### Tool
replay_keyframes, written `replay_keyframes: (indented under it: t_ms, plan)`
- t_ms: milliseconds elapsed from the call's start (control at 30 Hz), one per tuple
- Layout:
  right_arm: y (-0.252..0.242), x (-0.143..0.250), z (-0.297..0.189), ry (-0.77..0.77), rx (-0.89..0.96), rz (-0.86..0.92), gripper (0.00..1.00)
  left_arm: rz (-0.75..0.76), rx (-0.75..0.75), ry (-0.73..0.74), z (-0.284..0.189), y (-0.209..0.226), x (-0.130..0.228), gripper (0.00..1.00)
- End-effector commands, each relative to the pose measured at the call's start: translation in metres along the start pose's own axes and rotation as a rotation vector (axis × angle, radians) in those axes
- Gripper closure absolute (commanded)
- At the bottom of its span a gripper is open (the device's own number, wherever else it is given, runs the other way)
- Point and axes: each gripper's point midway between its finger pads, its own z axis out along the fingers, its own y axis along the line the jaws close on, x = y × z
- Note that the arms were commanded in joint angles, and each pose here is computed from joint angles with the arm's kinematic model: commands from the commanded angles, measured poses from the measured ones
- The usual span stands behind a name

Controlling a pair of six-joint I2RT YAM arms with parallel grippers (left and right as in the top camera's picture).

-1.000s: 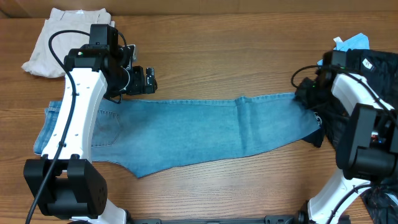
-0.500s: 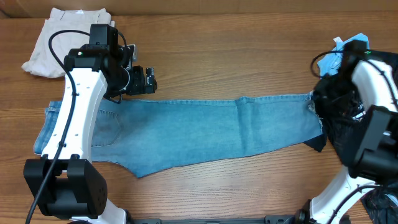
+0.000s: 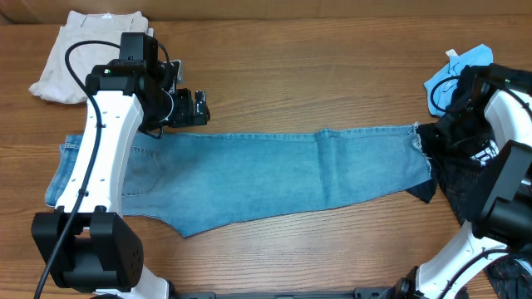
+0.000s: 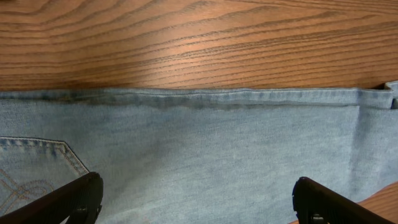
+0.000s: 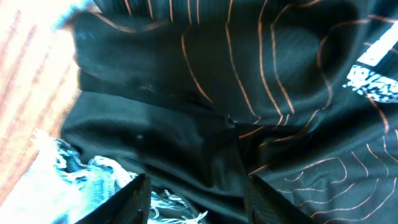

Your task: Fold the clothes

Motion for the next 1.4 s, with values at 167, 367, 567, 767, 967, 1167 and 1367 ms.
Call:
replay_keyframes:
  t_ms: [167, 367, 567, 767, 967, 1167, 1367]
  plan:
    - [-0.007, 0.014, 0.023, 0.023, 0.017, 0.005, 0.42, 0.013, -0.008, 0.003, 0.0, 0.0, 0.002, 0.0]
    - [-0.011, 0.021, 0.038, 0.024, 0.019, 0.012, 0.6, 0.013, -0.008, 0.004, 0.0, 0.0, 0.002, 0.0]
    - [-0.02, 0.013, 0.039, -0.019, 0.071, 0.07, 0.96, 0.012, -0.008, 0.007, 0.0, 0.0, 0.003, 0.0]
    - [-0.029, -0.009, 0.015, -0.068, 0.112, 0.106, 0.96, 0.013, -0.009, 0.007, 0.0, 0.0, 0.003, 0.0]
    - [-0.035, -0.041, -0.037, -0.14, 0.125, 0.18, 0.96, 0.013, -0.008, 0.003, 0.0, 0.0, 0.002, 0.0]
    - [-0.045, -0.066, -0.075, -0.223, 0.137, 0.23, 0.96, 0.013, -0.008, 0.003, 0.0, 0.0, 0.002, 0.0]
    - [-0.083, -0.08, -0.089, -0.297, 0.239, 0.35, 0.96, 0.012, -0.009, 0.008, 0.0, 0.0, 0.003, 0.0]
